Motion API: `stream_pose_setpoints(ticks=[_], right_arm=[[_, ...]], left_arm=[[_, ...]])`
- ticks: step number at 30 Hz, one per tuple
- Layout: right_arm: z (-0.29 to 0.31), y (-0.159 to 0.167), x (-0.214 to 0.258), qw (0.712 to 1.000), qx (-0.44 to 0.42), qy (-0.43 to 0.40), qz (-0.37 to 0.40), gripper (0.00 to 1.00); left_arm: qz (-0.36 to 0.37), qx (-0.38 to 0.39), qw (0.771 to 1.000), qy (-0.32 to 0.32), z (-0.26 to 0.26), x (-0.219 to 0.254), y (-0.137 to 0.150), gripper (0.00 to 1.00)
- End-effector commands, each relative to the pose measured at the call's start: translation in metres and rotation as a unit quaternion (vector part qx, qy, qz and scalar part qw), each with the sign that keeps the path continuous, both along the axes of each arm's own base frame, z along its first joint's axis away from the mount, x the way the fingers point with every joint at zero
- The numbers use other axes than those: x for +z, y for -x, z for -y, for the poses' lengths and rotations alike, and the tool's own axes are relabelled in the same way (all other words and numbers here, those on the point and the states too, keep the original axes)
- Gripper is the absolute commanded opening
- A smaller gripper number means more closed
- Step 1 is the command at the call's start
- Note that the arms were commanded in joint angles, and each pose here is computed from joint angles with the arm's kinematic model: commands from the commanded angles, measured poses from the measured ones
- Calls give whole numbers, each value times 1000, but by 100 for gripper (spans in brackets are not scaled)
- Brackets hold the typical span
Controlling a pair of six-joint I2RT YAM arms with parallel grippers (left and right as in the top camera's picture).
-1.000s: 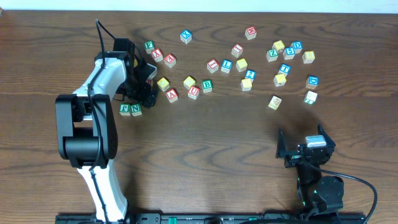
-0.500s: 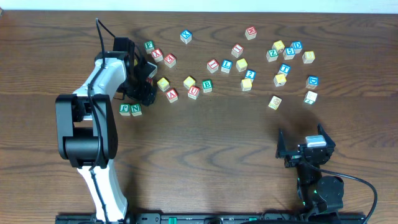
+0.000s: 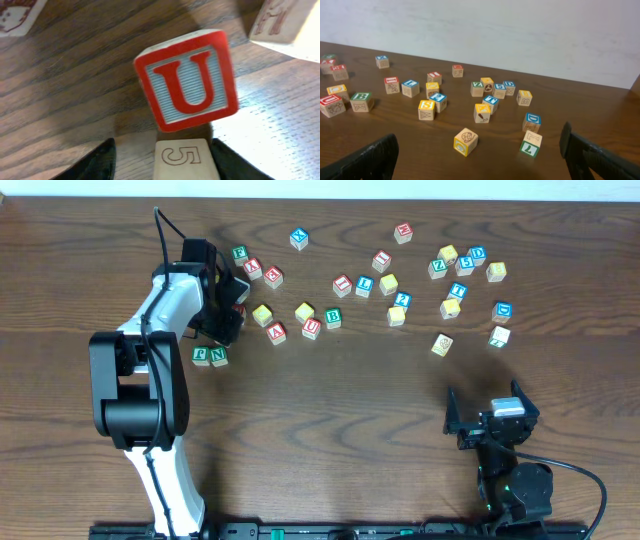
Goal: Spell out ROBOT
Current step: 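Lower the left gripper and grasp the green R block, lift it, then carry the R block toward the open table and set it down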
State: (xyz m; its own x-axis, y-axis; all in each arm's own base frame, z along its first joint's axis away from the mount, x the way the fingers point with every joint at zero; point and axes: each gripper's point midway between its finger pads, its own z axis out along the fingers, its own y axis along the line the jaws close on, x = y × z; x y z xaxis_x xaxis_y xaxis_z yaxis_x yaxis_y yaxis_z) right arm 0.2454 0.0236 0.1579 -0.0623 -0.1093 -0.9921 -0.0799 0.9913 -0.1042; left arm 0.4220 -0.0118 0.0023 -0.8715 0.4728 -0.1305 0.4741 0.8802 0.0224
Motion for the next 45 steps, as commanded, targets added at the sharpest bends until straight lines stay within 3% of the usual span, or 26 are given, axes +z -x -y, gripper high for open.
stream_pose_setpoints(ticks=[1,2,4,20,24,27,31,36,42,45], right_arm=[[1,0,0,1000,0,5,1,99],[1,0,0,1000,0,5,1,99],[1,0,0,1000,0,5,1,99],[1,0,0,1000,0,5,1,99],[1,0,0,1000,0,5,1,99],[1,0,0,1000,0,5,1,99],[1,0,0,1000,0,5,1,99],[1,0,0,1000,0,5,1,99],[1,0,0,1000,0,5,1,99],[1,0,0,1000,0,5,1,99]], left_arm=[[-11,0,1000,-11,-3,-7,5,35],[-11,0,1000,-11,-3,-7,5,23],[-11,0,1000,-11,-3,-7,5,19],[-5,28,1000,-1,-1,1,2,19],[15,24,999,25,8,31,-5,19],[55,24,998,34,15,66,-9,8],[114,34,992,43,24,117,-10,8],[152,77,983,67,36,167,4,8],[64,189,976,83,47,163,51,8],[14,189,979,73,66,147,77,8]])
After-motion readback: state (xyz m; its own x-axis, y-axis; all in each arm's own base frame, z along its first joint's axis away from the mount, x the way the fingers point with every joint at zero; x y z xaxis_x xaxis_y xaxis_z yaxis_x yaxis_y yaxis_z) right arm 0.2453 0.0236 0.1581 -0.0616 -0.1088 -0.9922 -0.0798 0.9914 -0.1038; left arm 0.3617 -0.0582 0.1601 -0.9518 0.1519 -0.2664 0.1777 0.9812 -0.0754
